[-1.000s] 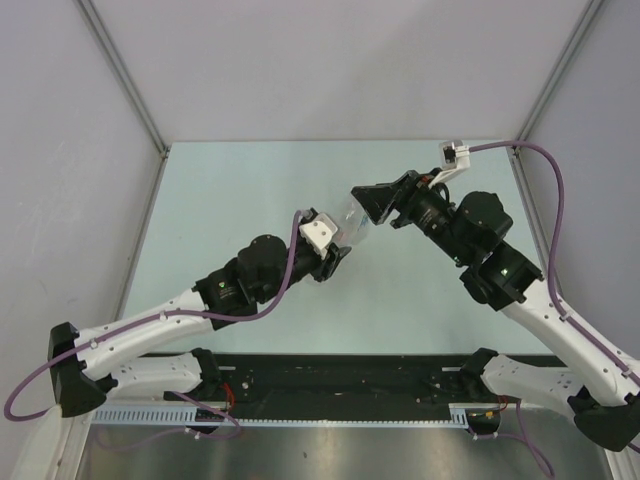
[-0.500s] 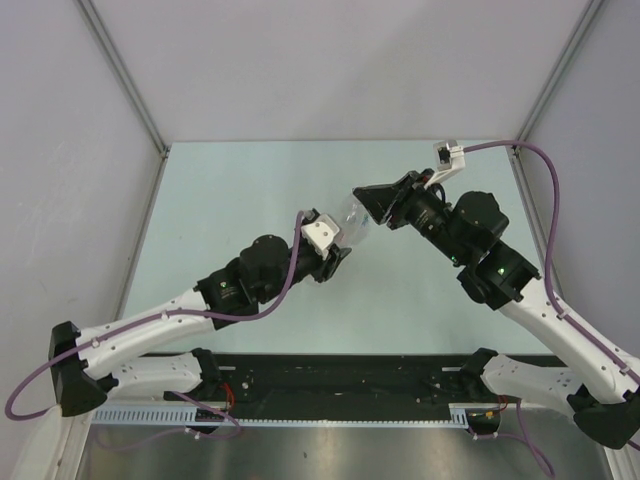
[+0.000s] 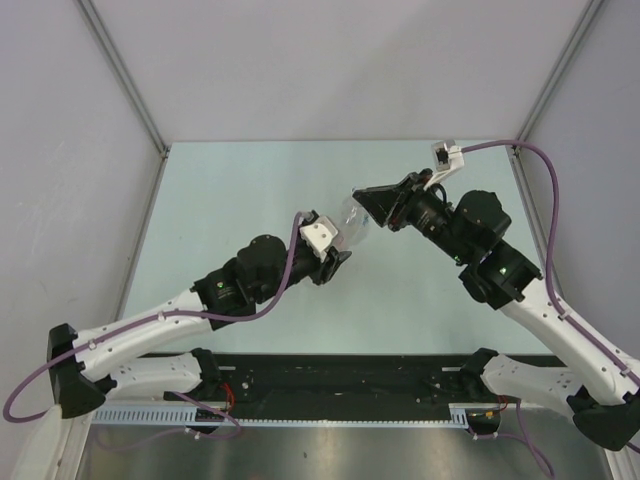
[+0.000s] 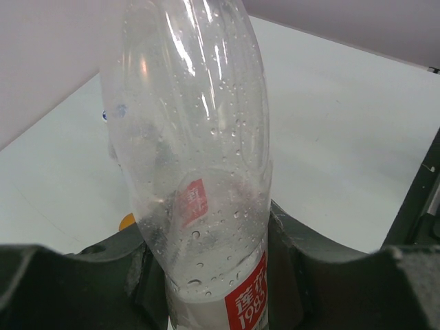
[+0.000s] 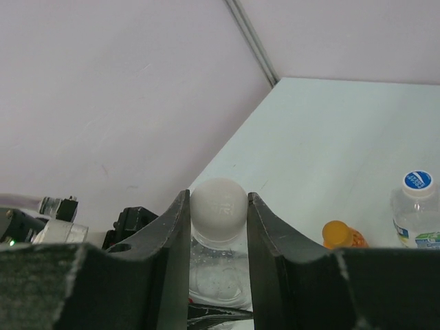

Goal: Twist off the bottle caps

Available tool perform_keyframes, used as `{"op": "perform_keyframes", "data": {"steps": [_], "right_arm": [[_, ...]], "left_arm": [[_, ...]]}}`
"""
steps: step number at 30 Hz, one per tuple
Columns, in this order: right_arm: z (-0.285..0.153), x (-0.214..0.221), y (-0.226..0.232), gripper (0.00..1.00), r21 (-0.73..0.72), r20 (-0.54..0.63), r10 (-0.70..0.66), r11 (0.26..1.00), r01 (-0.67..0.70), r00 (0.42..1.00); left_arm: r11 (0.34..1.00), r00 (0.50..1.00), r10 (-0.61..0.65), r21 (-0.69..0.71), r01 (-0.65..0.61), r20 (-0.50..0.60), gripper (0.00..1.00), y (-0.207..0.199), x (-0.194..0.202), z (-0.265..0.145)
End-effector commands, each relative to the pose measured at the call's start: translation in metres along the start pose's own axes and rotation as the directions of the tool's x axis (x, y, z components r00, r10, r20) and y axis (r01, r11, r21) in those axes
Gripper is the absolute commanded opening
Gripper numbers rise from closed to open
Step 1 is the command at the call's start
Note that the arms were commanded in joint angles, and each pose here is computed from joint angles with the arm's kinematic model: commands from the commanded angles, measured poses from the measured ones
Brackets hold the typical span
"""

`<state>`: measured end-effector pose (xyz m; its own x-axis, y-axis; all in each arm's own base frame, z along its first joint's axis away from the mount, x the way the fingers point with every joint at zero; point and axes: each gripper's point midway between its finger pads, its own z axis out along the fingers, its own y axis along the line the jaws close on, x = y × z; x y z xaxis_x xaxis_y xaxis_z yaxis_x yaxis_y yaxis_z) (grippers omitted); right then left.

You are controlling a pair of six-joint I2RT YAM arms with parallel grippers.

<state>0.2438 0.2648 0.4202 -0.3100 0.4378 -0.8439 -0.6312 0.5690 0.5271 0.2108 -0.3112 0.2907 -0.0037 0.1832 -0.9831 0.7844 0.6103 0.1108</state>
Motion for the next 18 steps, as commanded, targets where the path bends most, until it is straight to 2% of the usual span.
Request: {"op": "perform_keyframes", "data": {"steps": [1, 3, 4, 7, 8, 10, 11, 14, 15, 16, 18], "right_arm": [[-0.014, -0.021, 0.025, 0.0, -0.139, 0.022, -0.085, 0.986, 0.087, 0.996], [-0.022, -0.02, 0.036, 0.0, -0.23, 0.003, -0.116, 0.966, 0.113, 0.993], [-0.024, -0.023, 0.034, 0.0, -0.241, 0.004, -0.135, 0.961, 0.132, 0.991], [-0.041, -0.016, 0.051, 0.0, -0.394, -0.033, -0.203, 0.903, 0.174, 0.979], [-0.045, -0.013, 0.055, 0.0, -0.426, -0.041, -0.219, 0.887, 0.181, 0.975], [-0.057, -0.012, 0.07, 0.0, -0.527, -0.032, -0.261, 0.824, 0.206, 0.965], [-0.062, -0.011, 0.076, 0.0, -0.557, -0.028, -0.275, 0.802, 0.213, 0.961], [-0.074, -0.002, 0.087, 0.0, -0.641, -0.048, -0.308, 0.739, 0.207, 0.95], [-0.077, 0.0, 0.089, 0.0, -0.66, -0.051, -0.318, 0.722, 0.207, 0.947], [-0.083, 0.004, 0.093, 0.0, -0.694, -0.057, -0.334, 0.69, 0.203, 0.941], [-0.089, 0.007, 0.097, 0.0, -0.724, -0.057, -0.351, 0.659, 0.203, 0.935]], "left_arm": [[0.953, 0.995, 0.002, 0.3, -0.031, 0.098, 0.0, -0.049, -0.035, -0.025], [0.913, 0.993, -0.031, 0.408, -0.02, 0.118, 0.0, -0.063, -0.044, -0.039], [0.848, 0.99, -0.052, 0.53, -0.024, 0.129, 0.0, -0.082, -0.049, -0.052], [0.745, 0.984, -0.106, 0.667, -0.017, 0.144, 0.0, -0.095, -0.063, -0.075], [0.674, 0.981, -0.132, 0.739, -0.015, 0.14, 0.0, -0.102, -0.067, -0.088], [0.611, 0.979, -0.161, 0.792, -0.003, 0.127, 0.0, -0.107, -0.073, -0.101], [0.548, 0.979, -0.164, 0.836, -0.008, 0.117, 0.0, -0.112, -0.073, -0.113], [0.475, 0.975, -0.174, 0.879, -0.038, 0.136, 0.0, -0.117, -0.084, -0.126], [0.425, 0.977, -0.172, 0.904, -0.04, 0.124, 0.0, -0.121, -0.083, -0.134], [0.404, 0.976, -0.172, 0.913, -0.056, 0.136, 0.0, -0.122, -0.087, -0.139], [0.353, 0.978, -0.18, 0.935, -0.04, 0.11, 0.0, -0.125, -0.086, -0.145]]}}
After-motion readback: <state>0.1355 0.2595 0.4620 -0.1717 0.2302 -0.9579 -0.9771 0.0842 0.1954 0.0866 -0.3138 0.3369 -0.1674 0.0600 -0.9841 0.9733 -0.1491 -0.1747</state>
